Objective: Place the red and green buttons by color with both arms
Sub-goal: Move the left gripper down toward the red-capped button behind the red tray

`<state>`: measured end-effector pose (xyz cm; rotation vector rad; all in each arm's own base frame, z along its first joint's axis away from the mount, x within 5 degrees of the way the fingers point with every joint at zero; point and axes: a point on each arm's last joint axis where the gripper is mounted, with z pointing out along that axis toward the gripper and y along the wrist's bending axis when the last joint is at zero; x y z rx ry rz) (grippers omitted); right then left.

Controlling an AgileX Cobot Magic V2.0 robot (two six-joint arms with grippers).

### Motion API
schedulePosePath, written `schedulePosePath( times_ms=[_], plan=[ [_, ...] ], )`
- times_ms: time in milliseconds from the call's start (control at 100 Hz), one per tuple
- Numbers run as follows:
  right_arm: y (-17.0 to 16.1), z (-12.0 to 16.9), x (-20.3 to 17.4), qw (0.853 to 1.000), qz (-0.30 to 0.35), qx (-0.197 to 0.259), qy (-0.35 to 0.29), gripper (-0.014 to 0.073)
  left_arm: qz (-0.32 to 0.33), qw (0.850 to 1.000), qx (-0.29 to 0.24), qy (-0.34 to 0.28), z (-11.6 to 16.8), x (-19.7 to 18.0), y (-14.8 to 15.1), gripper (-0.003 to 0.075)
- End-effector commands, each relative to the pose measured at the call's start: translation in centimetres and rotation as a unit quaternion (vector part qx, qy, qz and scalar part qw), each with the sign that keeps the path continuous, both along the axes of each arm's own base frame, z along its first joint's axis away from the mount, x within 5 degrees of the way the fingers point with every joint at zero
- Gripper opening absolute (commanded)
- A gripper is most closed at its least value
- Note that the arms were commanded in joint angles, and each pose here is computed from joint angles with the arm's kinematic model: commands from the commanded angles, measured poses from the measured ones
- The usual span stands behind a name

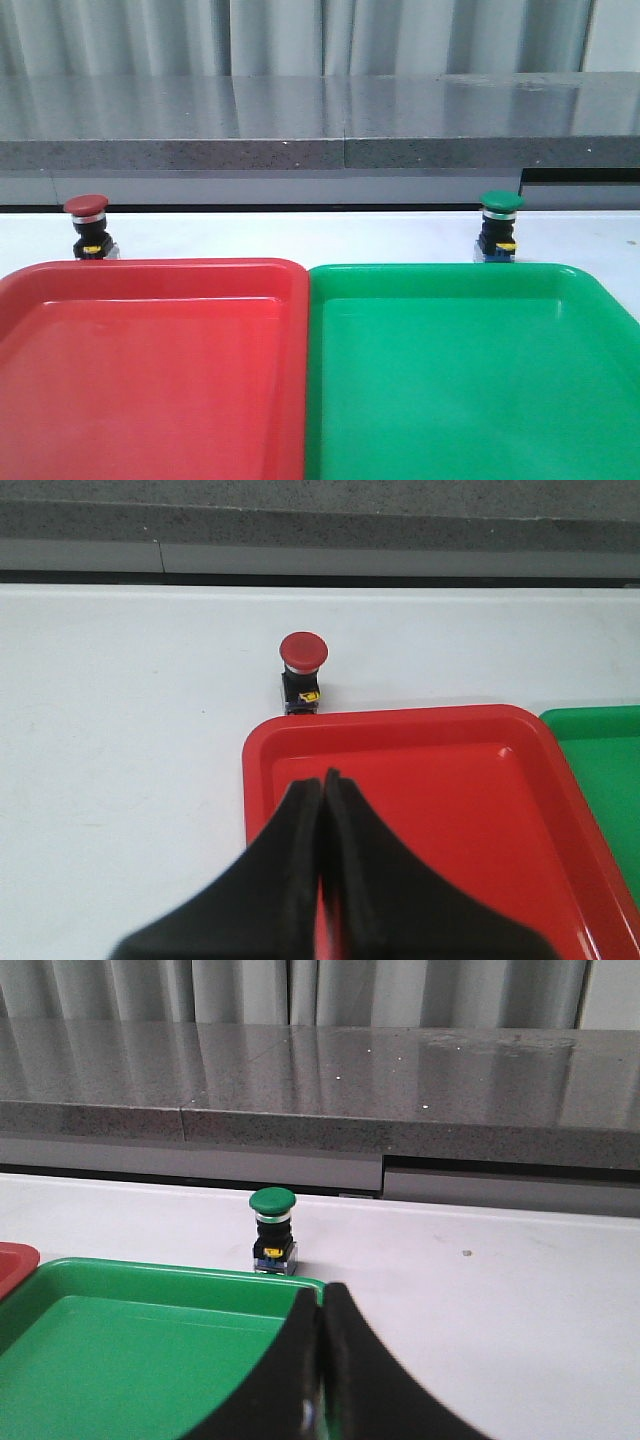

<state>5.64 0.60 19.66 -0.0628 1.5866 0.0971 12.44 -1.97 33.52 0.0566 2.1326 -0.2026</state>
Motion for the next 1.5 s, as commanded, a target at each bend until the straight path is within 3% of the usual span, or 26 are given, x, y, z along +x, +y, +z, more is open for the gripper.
schedulePosePath(
  times_ms=[0, 110, 300, 400, 890, 1490],
  plan=[
    [-0.1, 1.3, -0.2, 0.998, -0.006, 0.001, -0.055, -0.0111, 0.004, 0.999, -0.015, -0.037, 1.5, 0.3, -0.1, 0.0004],
    [-0.1, 1.3, -0.2, 0.998, -0.006, 0.001, -0.055, -0.0111, 0.002, 1.0, -0.014, -0.023, 1.3, 0.2, -0.1, 0.0124],
    [-0.1, 1.3, -0.2, 0.998, -0.006, 0.001, -0.055, -0.0111, 0.001, 1.0, -0.013, -0.015, 1.1, 0.1, -0.1, 0.0487],
    [-0.1, 1.3, -0.2, 0.998, -0.006, 0.001, -0.055, -0.0111, 0.001, 1.0, -0.012, -0.015, 1.1, 0.1, -0.1, 0.0579],
    [-0.1, 1.3, -0.2, 0.998, -0.006, 0.001, -0.055, -0.0111, 0.005, 0.999, -0.027, -0.044, 2.0, 1.2, -0.2, 0.0588],
    [-0.1, 1.3, -0.2, 0.998, -0.006, 0.001, -0.055, -0.0111, 0.002, 0.997, -0.017, 0.074, 0.9, 15.4, -1.8, 0.0586]
  ],
)
